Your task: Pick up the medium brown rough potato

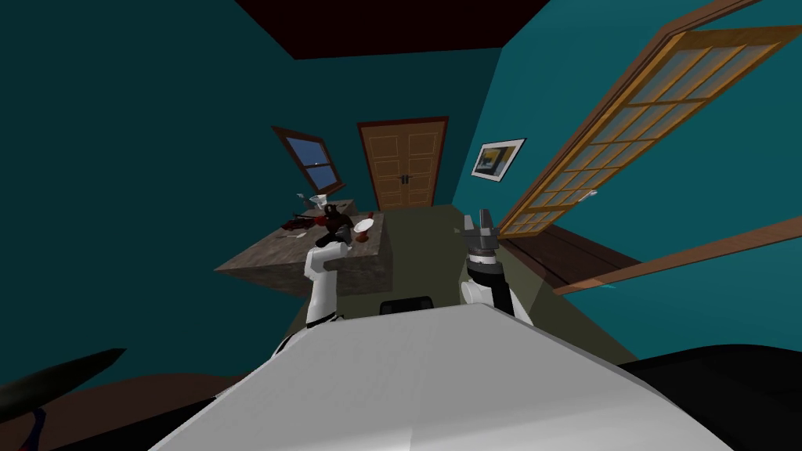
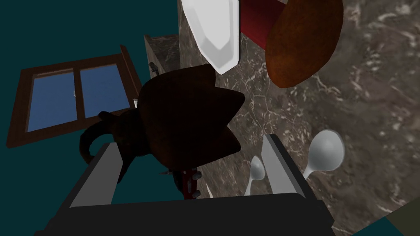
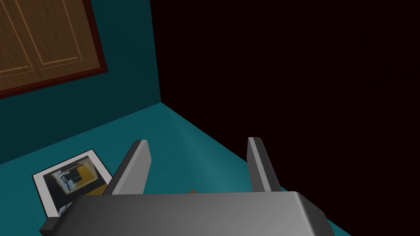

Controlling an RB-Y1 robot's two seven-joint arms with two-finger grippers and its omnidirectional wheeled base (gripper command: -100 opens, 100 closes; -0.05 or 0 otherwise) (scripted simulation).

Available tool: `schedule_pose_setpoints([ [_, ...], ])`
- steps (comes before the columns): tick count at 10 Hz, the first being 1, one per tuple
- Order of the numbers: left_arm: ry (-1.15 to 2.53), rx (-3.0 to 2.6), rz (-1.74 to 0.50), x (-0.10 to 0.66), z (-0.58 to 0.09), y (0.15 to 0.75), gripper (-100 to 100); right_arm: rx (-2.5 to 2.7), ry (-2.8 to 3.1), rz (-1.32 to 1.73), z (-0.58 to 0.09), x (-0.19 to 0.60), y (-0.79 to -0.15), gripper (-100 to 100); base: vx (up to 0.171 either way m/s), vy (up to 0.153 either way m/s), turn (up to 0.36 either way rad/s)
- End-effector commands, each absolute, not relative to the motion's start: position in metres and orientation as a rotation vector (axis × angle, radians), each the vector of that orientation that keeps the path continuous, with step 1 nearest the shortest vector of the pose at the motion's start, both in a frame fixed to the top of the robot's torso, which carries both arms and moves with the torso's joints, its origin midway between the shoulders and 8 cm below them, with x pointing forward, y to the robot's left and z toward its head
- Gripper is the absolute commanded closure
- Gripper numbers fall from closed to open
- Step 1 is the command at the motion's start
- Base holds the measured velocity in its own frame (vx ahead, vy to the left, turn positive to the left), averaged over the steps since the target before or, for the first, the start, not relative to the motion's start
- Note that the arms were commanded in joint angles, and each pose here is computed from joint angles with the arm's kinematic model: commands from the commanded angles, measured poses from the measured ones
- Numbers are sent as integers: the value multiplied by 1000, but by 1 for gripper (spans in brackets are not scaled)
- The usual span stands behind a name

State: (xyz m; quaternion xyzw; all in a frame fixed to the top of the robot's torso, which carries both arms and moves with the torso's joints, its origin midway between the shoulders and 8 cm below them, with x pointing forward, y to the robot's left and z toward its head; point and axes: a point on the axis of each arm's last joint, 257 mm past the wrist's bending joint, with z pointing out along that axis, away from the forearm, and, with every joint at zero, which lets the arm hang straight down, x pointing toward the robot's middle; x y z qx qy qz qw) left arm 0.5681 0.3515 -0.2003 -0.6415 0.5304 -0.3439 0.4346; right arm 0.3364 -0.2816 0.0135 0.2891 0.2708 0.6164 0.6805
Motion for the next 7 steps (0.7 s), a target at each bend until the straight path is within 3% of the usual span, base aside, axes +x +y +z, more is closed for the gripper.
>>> schedule_pose_setpoints([
  [1,1351,-1636,-813,571,-210,356,-100,649,608,1384,13,336,-282,0,32,-19,-41],
  [7,1456,-1759,-677,566,-244,363,-100,649,608,1384,13,336,-282,0,35,-18,-9],
])
